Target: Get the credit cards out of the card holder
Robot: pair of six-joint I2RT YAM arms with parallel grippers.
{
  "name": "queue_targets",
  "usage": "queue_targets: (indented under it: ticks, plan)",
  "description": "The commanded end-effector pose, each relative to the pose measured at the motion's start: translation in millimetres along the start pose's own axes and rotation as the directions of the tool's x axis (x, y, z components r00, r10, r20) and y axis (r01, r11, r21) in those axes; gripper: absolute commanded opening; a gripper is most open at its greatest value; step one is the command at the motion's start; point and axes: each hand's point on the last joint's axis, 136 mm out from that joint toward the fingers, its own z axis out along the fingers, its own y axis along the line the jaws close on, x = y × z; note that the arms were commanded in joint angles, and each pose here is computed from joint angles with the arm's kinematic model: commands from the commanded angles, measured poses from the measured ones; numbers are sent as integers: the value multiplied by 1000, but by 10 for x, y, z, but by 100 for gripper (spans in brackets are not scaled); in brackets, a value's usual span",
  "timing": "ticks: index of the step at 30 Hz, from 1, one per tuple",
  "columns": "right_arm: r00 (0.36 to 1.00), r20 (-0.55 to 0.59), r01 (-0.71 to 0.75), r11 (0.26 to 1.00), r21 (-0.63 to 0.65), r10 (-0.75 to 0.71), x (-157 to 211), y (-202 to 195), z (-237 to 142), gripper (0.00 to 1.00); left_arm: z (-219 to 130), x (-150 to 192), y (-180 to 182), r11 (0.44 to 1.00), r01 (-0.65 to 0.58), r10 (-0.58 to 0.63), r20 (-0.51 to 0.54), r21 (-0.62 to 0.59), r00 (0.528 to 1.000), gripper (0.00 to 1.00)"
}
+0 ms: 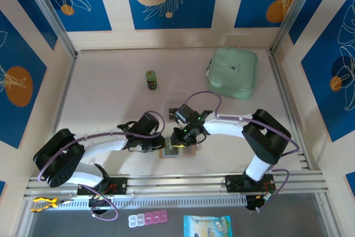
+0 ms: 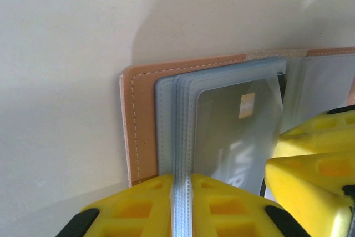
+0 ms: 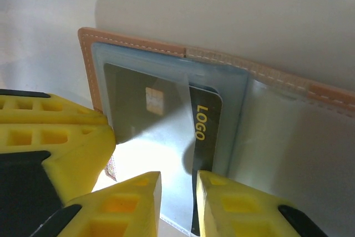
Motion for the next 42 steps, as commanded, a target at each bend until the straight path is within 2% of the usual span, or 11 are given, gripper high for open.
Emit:
queue_targets:
  ticks: [1,7,13,20,28,42]
  plan:
    - [999,-35,-27,1000,-13,26,60,-39,62,23,36,45,127,999,21,-22,-23,-45,999,14]
    - [998,-44,-44,999,2,44,70,-96,108,23,40,47,125,999,21,-22,-24,-43,999,14]
    - [998,-33,-46,994,96,49,90,-242,88,25,28,45,136,999,22,-23,-20,-46,1000,15]
    - [1000,-10,-28,992,126,30,58,-233,0,26,26,46,140,999,22,-23,-18,-47,1000,16]
    - [1000,22,2,997,75,-4,23,-84,-104,26,-3,7,69,999,11,-11,-7,-31,1000,15]
    - [998,53,-30,999,27,28,14,-124,-244,26,-150,-140,-373,997,-43,43,10,65,999,12]
